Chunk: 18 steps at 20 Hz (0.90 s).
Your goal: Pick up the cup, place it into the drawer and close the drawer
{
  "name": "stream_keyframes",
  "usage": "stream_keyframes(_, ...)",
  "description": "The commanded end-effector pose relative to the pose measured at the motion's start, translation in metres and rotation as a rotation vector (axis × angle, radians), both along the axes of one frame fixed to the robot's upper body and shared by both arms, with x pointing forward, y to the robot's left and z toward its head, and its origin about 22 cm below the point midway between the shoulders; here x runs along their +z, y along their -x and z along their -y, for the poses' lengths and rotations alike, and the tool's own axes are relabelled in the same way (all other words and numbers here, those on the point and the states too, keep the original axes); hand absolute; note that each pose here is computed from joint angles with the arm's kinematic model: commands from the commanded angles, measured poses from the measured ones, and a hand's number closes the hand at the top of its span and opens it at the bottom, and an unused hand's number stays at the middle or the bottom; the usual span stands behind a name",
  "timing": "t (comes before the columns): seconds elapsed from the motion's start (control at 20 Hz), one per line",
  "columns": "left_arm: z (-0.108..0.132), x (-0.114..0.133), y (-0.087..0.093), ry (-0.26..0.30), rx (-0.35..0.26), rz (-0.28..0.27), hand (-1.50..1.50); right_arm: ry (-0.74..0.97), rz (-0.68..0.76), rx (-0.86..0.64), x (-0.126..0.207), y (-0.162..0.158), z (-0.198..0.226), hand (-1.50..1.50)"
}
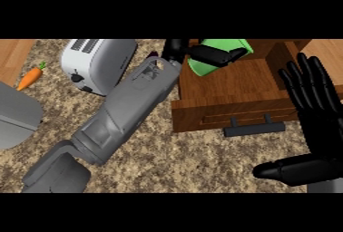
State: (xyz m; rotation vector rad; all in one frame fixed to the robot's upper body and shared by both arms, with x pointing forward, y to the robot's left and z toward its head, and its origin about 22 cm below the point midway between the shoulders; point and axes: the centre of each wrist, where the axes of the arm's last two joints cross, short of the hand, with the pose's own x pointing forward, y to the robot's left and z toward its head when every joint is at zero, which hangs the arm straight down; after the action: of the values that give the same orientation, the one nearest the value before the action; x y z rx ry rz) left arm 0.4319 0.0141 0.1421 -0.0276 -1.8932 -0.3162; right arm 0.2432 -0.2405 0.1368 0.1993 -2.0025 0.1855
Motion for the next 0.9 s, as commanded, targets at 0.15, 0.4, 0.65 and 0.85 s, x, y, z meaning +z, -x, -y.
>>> stream_keyframes(0.15,0.0,-0.013,0.003,-0.08,0.031,-0.014,-1.5,-0.025,0.028,0.023,0.006,0.005,-0.008,-1.5)
stream_keyframes(0.4,0.005,-0.009,0.007,0.012,-0.018,-0.013,-1.5,-0.047,0.001,0.048,-0.002,-0.001,0.003,-1.5)
stream_keyframes(0.65,0.011,0.002,0.01,0.155,-0.057,0.046,-1.5,-0.073,-0.007,0.079,0.013,0.012,0.002,-1.5)
stream_keyframes(0.85,0.012,0.002,0.014,0.26,-0.09,0.066,-1.5,-0.079,-0.017,0.085,0.0,0.008,0.015,-1.5)
